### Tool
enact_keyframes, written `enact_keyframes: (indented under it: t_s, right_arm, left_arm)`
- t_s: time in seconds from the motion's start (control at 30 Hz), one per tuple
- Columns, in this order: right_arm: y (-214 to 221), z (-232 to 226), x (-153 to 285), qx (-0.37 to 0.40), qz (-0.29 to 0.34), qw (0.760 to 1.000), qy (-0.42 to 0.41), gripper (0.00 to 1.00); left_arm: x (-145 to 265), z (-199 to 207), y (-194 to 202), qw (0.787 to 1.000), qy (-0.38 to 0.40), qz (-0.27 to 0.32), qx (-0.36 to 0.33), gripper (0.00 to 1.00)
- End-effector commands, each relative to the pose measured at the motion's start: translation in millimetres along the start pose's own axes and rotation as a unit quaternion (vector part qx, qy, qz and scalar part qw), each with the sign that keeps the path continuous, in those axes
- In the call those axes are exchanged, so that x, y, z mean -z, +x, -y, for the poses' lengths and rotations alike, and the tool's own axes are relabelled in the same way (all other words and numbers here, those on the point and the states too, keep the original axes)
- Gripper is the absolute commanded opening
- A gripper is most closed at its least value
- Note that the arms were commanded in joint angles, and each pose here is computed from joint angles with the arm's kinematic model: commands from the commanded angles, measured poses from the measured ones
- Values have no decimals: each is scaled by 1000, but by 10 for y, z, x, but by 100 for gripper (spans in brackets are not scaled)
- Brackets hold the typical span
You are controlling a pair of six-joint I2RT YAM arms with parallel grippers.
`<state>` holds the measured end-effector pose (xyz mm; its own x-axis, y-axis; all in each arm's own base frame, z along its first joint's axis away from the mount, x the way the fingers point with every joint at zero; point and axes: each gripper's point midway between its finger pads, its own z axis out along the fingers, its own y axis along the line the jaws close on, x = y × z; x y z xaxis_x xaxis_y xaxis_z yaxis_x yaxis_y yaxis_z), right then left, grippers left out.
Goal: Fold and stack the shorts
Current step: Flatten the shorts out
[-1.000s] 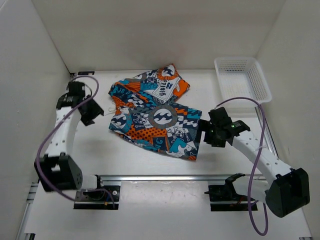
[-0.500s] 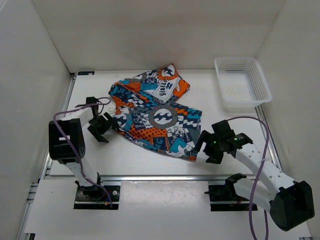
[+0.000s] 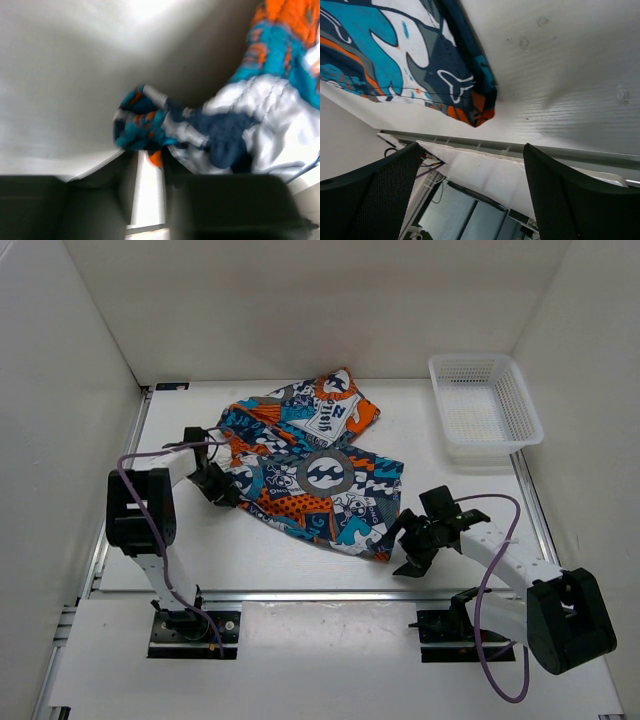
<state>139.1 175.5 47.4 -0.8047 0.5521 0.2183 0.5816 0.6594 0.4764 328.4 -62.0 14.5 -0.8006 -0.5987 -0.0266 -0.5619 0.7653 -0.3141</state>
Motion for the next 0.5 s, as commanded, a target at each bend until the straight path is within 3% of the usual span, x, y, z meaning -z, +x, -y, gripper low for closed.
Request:
enact_keyframes:
  t_s: [0.0, 0.07, 0.23, 0.33, 0.47]
  right_arm:
    - [-29, -220, 40, -20, -3, 999, -39, 87]
    - [-52, -231, 36, -18, 3, 999, -41, 87]
    - [-52, -231, 36, -18, 3, 999, -41, 87]
    - [-52, -214, 20, -18, 3, 999, -41, 87]
    - [-52, -214, 20, -18, 3, 999, -41, 87]
  left_arm:
    - [267, 68, -43, 999, 26, 41, -8, 40]
    - [369, 79, -17, 998, 35, 53, -11, 77]
    - [513, 82, -68, 996, 47, 74, -3, 97]
    - [459, 80, -120, 997, 39, 71, -1, 97]
    - [326, 73, -207, 998, 25, 61, -6, 76]
